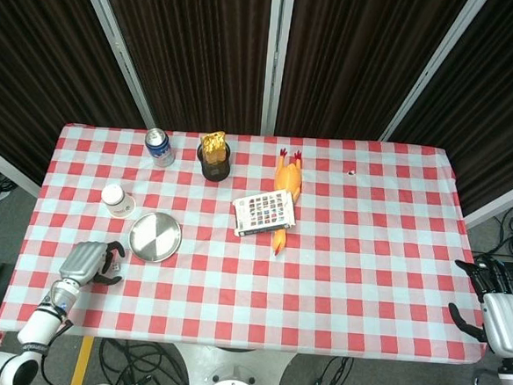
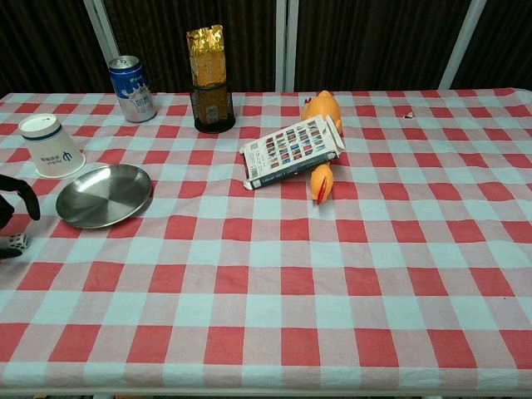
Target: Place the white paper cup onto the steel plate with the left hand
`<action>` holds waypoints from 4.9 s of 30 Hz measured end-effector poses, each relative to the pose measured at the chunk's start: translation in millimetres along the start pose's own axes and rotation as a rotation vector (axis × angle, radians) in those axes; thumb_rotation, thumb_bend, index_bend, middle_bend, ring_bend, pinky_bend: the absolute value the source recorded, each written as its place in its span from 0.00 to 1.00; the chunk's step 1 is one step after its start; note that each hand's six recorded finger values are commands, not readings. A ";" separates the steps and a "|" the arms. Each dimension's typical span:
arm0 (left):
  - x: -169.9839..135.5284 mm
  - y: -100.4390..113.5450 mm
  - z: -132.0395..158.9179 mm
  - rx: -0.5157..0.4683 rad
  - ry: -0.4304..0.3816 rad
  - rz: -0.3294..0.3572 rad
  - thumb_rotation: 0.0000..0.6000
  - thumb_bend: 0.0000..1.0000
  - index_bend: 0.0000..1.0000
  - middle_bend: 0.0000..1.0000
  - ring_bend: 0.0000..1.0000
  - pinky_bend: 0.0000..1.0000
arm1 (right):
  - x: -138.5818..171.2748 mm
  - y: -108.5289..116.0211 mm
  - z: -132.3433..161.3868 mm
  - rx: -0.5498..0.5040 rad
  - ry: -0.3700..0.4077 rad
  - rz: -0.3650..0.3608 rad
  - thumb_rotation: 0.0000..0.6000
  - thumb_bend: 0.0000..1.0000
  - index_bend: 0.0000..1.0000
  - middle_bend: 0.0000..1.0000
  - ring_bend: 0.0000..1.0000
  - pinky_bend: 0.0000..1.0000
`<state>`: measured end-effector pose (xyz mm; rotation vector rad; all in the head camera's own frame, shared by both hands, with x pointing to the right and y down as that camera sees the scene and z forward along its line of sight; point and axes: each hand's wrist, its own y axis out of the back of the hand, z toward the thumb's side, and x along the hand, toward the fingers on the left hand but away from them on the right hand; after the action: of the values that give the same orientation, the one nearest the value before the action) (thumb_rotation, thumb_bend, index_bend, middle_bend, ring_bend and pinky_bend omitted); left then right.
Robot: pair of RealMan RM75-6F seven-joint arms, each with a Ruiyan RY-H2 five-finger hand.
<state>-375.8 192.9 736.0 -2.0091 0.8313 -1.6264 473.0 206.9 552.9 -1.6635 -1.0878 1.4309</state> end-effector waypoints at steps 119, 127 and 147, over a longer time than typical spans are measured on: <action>95.8 85.4 18.2 -0.547 -0.081 0.179 1.00 0.26 0.48 0.37 0.22 0.27 | 0.5 7.2 -1.9 0.012 -0.010 -0.025 1.00 0.27 0.15 0.20 0.00 0.07; 70.8 69.8 61.7 -0.417 -0.204 0.041 1.00 0.26 0.48 0.37 0.22 0.25 | 2.3 5.0 -4.1 0.006 -0.019 -0.020 1.00 0.27 0.15 0.20 0.00 0.07; 84.1 49.2 51.8 -0.298 -0.103 -0.025 1.00 0.26 0.48 0.37 0.22 0.23 | 4.5 5.7 -6.3 0.005 -0.025 -0.020 1.00 0.27 0.15 0.20 0.00 0.07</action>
<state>-323.1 97.4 752.5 -2.2906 1.0657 -1.4682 480.3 208.7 546.9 -1.6303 -1.1111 1.4444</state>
